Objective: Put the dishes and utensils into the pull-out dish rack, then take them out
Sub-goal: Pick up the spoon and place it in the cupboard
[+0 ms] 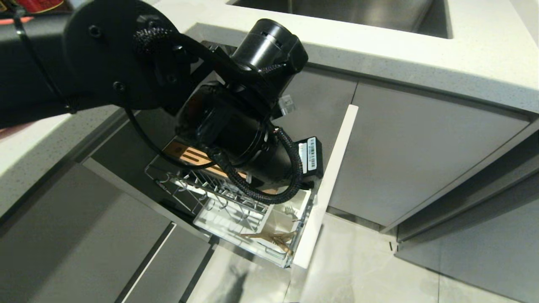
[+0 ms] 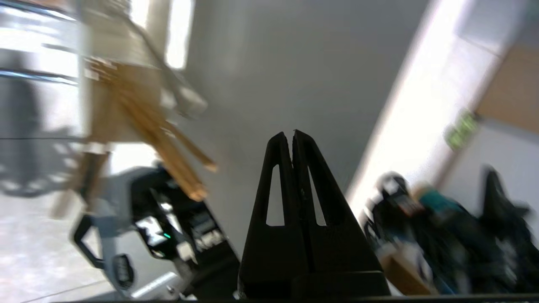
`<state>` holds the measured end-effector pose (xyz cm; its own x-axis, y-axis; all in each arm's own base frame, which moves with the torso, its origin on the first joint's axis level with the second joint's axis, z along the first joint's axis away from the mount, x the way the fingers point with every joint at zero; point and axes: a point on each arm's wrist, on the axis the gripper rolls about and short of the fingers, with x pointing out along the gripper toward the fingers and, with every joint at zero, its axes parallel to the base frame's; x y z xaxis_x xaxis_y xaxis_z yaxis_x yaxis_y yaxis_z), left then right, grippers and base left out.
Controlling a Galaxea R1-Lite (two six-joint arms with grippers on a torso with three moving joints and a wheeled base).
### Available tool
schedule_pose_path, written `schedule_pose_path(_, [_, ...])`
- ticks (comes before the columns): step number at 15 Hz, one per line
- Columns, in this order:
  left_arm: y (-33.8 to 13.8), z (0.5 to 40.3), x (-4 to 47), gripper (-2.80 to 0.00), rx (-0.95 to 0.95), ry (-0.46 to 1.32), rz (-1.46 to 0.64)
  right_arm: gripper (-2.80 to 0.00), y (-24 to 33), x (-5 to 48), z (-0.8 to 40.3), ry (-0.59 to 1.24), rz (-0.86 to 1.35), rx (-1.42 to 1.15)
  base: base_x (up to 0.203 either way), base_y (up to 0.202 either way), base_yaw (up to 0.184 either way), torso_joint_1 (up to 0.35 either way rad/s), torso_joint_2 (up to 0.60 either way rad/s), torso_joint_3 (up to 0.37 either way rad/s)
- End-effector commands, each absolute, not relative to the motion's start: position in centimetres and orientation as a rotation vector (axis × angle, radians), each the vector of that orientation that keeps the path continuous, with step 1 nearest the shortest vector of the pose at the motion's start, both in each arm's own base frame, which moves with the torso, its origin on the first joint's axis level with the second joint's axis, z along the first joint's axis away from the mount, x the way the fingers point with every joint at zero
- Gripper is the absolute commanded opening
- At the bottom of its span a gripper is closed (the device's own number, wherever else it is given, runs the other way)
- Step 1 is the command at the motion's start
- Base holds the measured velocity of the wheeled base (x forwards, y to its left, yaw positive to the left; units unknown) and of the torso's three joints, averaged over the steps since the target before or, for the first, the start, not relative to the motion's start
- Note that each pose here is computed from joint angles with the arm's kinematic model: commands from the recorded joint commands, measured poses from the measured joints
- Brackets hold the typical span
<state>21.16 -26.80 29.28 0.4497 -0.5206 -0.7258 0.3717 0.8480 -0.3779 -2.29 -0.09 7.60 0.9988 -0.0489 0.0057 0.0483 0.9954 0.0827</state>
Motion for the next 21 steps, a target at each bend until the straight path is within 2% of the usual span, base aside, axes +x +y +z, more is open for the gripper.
schedule_pose_path(1, [-26.6,29.1,21.6,-2.80,-0.160,0.934,-0.495,-2.80,-0.1,-2.3,7.6,-0.013,-0.049,0.083,0.000,0.000,0.000,0.000,0.00,0.000])
schedule_pose_path(6, [-25.8,29.4,22.2,-2.80,-0.142,0.855,-0.383,-2.80,-0.1,-2.3,7.6,-0.013,-0.049,0.083,0.000,0.000,0.000,0.000,0.00,0.000])
schedule_pose_path(9, [-23.3,32.0,21.3,-2.80,-0.166,0.759,-0.344,-2.80,-0.1,-2.3,7.6,-0.013,-0.049,0.083,0.000,0.000,0.000,0.000,0.00,0.000])
schedule_pose_path(11, [-20.1,34.8,20.2,-2.80,-0.220,0.673,-0.332,-2.80,-0.1,-2.3,7.6,-0.013,-0.049,0.083,0.000,0.000,0.000,0.000,0.00,0.000])
schedule_pose_path(16, [-9.0,42.6,13.7,-2.80,-0.416,0.309,-0.279,-2.80,-0.1,-2.3,7.6,-0.013,-0.049,0.083,0.000,0.000,0.000,0.000,0.00,0.000])
schedule_pose_path(21, [-1.4,45.2,7.5,-2.80,-0.399,0.030,-0.100,-2.80,-0.1,-2.3,7.6,-0.013,-0.049,0.083,0.000,0.000,0.000,0.000,0.00,0.000])
